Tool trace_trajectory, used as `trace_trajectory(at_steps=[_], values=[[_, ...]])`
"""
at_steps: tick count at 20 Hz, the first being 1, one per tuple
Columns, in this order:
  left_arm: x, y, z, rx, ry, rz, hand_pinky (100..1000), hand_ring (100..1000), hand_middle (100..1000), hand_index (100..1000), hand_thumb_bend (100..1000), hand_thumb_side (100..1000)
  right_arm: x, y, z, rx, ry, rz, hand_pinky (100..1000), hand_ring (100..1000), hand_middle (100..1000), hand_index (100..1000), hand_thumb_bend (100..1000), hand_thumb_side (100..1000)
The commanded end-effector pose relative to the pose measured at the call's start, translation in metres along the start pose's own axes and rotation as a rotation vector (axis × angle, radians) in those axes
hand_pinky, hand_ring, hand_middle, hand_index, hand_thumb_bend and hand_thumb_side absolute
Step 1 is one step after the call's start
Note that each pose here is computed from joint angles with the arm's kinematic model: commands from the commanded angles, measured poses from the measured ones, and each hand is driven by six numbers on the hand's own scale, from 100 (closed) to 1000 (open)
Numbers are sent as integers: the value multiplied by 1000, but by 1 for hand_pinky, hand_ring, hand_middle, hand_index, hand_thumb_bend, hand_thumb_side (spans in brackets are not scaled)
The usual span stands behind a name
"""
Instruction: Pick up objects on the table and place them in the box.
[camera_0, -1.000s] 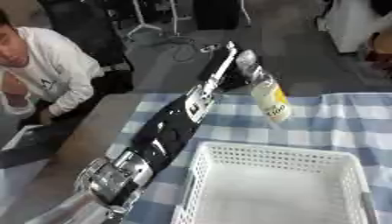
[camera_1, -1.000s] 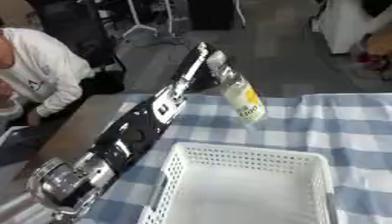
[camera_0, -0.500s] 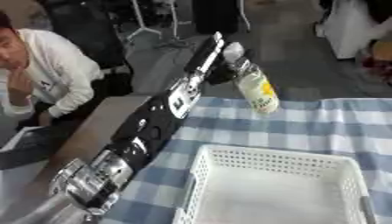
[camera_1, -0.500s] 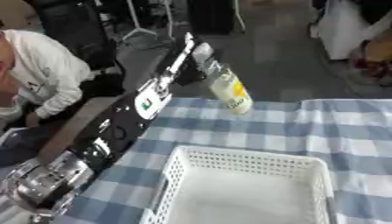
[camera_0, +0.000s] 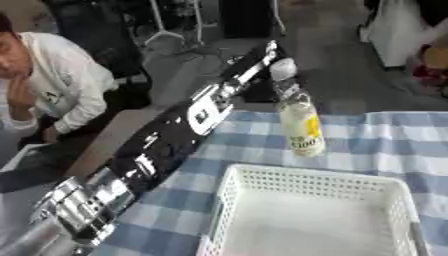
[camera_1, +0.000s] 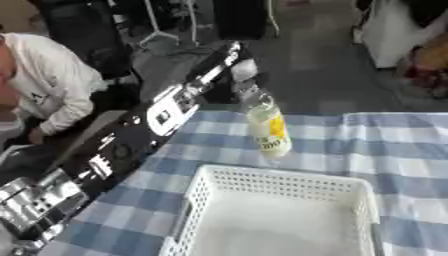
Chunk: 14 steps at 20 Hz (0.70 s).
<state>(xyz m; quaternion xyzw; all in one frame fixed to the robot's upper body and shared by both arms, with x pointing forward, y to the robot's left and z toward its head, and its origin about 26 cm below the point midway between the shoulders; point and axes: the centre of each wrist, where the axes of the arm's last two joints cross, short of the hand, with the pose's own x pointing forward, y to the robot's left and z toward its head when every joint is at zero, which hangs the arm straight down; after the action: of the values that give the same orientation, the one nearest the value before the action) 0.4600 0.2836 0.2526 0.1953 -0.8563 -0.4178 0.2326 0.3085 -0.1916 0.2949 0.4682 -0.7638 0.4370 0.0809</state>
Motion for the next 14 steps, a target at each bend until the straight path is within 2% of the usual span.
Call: trace_trajectory(at_steps=[1, 7, 10, 12, 13, 14], values=[[12, 16, -8, -59, -44, -8, 100, 100, 100, 244, 169, 756, 6, -1, -2, 20, 5, 14, 786, 702, 790, 898, 100, 1000], [18, -2, -9, -283, -69, 36, 100, 100, 100, 248, 171, 746, 7, -3, -3, 26, -8, 11, 785, 703, 790, 898, 100, 1000], [18, -5, -9, -347, -80, 56, 100, 100, 100, 256, 172, 755, 8, -3, -3, 25, -9, 10, 786, 703, 790, 898, 100, 1000], [17, -6, -8, -384, -84, 71, 100, 100, 124, 317, 179, 797, 8, -3, -3, 25, -8, 10, 786, 704, 790, 898, 100, 1000], [16, -5, -7, -398, -84, 79, 100, 100, 327, 487, 181, 832, 8, -3, -3, 25, -8, 9, 786, 705, 790, 898, 100, 1000], [15, -5, -6, -415, -84, 81, 243, 318, 597, 699, 234, 947, 8, -3, -3, 25, -8, 9, 786, 705, 790, 898, 100, 1000]])
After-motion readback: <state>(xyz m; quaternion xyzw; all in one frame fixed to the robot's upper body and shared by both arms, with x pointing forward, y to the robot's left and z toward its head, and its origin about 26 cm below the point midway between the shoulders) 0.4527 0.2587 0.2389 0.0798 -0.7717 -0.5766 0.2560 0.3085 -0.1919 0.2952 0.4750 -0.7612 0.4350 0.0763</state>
